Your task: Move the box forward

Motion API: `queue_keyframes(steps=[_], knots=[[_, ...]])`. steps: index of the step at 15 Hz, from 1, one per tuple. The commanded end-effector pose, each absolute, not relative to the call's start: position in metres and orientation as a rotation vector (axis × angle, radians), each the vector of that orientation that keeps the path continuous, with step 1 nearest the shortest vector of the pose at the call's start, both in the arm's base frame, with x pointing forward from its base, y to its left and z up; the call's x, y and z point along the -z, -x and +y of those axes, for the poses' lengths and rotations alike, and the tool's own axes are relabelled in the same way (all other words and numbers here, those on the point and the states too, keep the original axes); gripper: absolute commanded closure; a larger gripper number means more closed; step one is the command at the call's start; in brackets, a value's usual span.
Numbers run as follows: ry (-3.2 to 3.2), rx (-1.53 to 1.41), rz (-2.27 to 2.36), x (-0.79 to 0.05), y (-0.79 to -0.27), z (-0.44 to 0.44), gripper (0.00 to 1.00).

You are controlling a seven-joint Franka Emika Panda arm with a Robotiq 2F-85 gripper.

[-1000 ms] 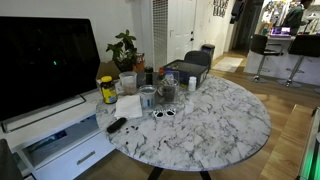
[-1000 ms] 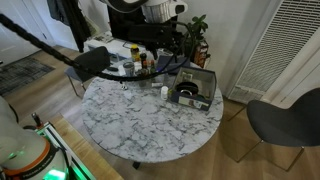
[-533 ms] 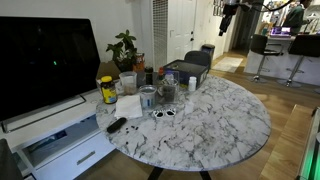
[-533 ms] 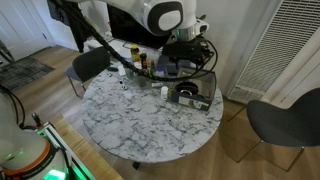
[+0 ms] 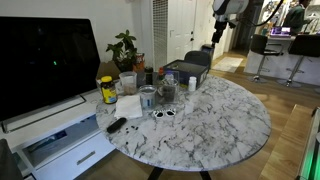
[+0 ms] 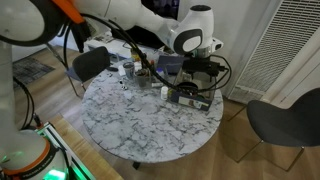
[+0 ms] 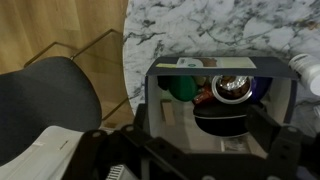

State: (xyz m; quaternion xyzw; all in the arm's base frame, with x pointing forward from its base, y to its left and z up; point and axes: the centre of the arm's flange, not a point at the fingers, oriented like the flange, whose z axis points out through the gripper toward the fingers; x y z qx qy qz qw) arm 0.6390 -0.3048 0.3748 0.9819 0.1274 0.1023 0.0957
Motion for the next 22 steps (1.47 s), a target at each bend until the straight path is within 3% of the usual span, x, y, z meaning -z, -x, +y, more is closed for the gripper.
queue_keyframes(steps=[1,7,14,22], knots=[[-2.910,-0.306,0.377,-0.371,-0.643,-0.308,0.00],[-2.915,-0.311,0.375,-0.371,-0.656,-0.313,0.00],[-2.981,-0.201,0.376,-0.321,-0.737,-0.332,0.00],[-2.951,-0.205,0.299,-0.254,-0.782,-0.359,0.00]])
